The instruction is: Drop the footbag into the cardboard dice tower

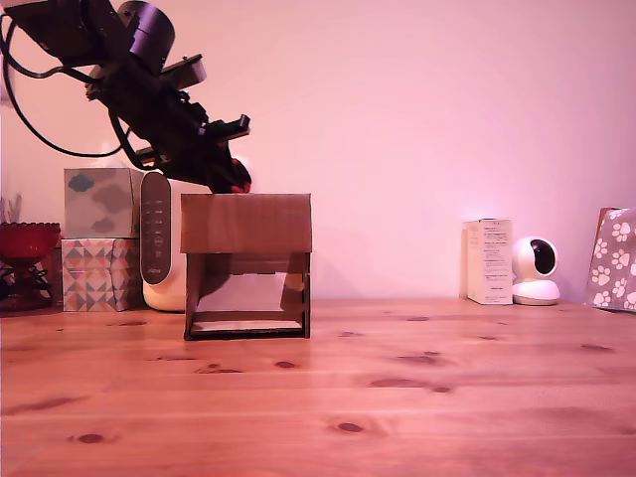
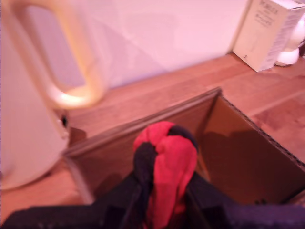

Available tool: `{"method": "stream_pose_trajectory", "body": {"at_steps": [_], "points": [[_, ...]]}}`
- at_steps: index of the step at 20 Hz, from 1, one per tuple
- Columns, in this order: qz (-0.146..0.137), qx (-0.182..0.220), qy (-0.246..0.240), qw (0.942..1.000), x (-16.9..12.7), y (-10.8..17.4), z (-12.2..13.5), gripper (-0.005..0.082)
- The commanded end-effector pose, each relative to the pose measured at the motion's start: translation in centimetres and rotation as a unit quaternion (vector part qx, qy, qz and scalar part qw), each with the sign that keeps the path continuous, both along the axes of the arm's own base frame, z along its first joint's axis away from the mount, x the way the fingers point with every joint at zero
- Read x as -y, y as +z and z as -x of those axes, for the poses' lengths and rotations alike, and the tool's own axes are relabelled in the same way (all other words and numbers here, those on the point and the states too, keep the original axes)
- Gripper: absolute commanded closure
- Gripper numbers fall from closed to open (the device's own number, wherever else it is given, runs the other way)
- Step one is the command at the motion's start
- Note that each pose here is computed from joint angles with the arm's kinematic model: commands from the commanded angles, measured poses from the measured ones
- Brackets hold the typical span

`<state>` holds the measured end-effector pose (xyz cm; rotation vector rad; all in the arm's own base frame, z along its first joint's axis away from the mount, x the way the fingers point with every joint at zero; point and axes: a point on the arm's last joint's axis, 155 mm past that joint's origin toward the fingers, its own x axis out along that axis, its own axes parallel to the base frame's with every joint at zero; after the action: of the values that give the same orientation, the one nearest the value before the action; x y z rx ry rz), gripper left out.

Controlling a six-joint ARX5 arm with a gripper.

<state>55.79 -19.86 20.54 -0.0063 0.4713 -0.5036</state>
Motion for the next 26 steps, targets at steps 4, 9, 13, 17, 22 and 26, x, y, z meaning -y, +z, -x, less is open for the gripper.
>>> {"method": "stream_pose_trajectory", "body": {"at_steps": [4, 9, 13, 17, 22, 26], "points": [[-0.008, 0.005, -0.004, 0.9999, -0.2, 1.9, -0.1, 0.0007], [-0.023, -0.027, -0.010, 0.9993, -0.2, 2.3, 1.0, 0.0007], [-0.033, -0.067, -0.011, 0.9971, -0.5, 2.0, 2.3, 0.0315], [-0.025, -0.082, -0.050, 0.9950, 0.6, 2.6, 4.2, 0.0767], [-0.015, -0.062, -0.065, 0.9958, 1.2, 5.5, 5.7, 0.0792], [-0.011, -0.065, -0.074, 0.9951, 1.2, 6.7, 7.2, 0.0792]]}}
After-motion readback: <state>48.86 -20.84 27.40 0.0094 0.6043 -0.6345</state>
